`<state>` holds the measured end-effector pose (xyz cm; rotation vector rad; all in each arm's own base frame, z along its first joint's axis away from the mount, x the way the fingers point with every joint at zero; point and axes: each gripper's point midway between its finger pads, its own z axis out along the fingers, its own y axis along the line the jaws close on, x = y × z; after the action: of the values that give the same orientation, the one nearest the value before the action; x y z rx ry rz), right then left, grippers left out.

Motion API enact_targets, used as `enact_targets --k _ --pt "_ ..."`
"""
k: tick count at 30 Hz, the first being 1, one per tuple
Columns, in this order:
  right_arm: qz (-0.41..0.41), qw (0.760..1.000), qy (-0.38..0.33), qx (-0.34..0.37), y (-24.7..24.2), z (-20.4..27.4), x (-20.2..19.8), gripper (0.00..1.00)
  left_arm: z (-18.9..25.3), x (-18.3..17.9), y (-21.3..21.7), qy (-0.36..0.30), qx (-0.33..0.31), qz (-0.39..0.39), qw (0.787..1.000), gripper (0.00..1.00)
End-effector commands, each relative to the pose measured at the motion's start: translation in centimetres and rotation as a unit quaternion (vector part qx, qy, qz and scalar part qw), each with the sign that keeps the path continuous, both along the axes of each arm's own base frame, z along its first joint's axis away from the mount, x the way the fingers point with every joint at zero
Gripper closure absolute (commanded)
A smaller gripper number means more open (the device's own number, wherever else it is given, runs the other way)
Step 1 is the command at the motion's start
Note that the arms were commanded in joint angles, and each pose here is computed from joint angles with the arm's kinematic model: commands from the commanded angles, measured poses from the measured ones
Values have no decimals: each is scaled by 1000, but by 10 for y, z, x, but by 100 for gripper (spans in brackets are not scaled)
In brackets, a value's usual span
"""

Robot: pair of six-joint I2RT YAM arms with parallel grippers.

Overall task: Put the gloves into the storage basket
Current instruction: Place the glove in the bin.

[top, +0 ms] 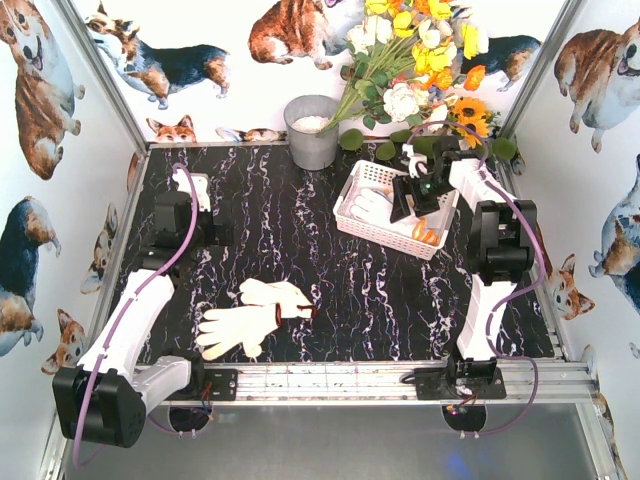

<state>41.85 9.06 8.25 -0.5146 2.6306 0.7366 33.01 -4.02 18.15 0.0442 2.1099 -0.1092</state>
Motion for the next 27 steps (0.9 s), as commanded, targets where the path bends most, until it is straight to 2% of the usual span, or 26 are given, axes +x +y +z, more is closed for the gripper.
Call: enact_targets --k 1,5,11,17,21,27 --pt "-10 999 -28 14 1 38 2 23 13 3 0 -22 -5 -3 1000 0" --pt "-24 1000 -16 0 -6 30 -3 30 13 3 -1 -22 -7 -5 1000 0" --pt "-45 999 -7 -7 -13 30 -9 64 13 2 -2 -23 -9 -6 1000 0" --pt "-63 998 13 9 -9 33 -12 86 14 2 -2 -24 -10 -7 1000 0" --pt "-68 997 26 13 -7 26 -15 88 14 2 -3 -23 -10 -8 1000 0" --pt "-78 996 33 -29 -21 2 -20 90 13 2 -3 -23 -12 -9 1000 0"
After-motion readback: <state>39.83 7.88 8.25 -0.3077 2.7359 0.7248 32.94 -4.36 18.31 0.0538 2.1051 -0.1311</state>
